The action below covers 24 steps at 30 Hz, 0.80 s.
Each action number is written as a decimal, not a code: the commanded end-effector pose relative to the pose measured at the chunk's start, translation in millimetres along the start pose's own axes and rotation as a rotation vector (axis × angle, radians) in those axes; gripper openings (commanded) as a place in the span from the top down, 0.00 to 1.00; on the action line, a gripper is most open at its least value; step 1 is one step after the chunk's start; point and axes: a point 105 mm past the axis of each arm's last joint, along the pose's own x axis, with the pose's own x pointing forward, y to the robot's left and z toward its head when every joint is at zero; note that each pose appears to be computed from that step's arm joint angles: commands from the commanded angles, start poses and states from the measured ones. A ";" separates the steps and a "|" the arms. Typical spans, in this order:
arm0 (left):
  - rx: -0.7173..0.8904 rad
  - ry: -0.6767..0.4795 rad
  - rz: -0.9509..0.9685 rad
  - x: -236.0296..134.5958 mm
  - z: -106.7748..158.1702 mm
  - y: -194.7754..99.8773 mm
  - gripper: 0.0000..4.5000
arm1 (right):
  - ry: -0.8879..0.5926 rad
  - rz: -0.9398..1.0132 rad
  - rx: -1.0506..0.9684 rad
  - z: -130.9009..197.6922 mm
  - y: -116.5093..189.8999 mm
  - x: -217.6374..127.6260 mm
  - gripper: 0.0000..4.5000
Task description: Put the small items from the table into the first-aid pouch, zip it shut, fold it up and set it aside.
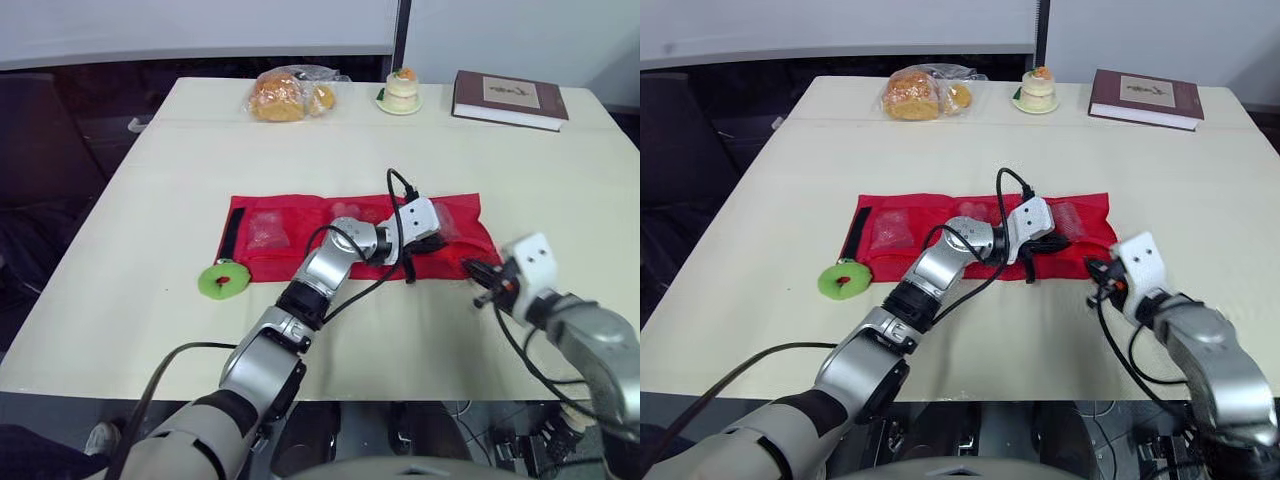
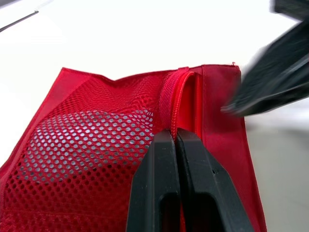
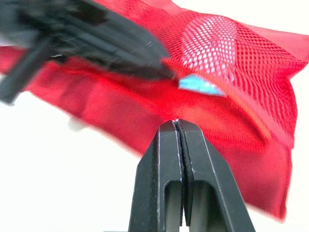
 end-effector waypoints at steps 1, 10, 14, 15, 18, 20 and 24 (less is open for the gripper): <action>-0.019 -0.103 -0.026 0.5 26.0 -1.2 0.79 | -0.078 -0.012 -0.022 13.5 -3.2 -21.8 1.00; -0.019 -0.132 -0.120 -60.9 31.0 -1.9 0.00 | -0.086 -0.114 0.127 -8.7 -24.0 -18.9 0.08; -0.033 -0.161 -0.207 -100.9 38.4 -10.9 0.00 | -0.103 -0.159 0.196 -13.7 -33.3 -4.6 0.04; -0.034 -0.168 -0.235 -114.8 41.4 -14.3 0.00 | -0.091 -0.169 0.211 -17.8 -36.2 0.1 0.04; -0.044 -0.176 -0.270 -145.3 49.8 -19.8 0.00 | -0.093 -0.159 0.268 -23.0 -38.4 11.8 0.04; -0.040 -0.158 -0.268 -163.3 50.7 -23.0 0.00 | -0.081 -0.112 0.320 -26.5 -32.3 20.6 0.04; -0.073 -0.122 -0.280 -183.4 46.9 -35.3 0.00 | -0.060 -0.028 0.337 -30.8 -23.3 32.7 0.15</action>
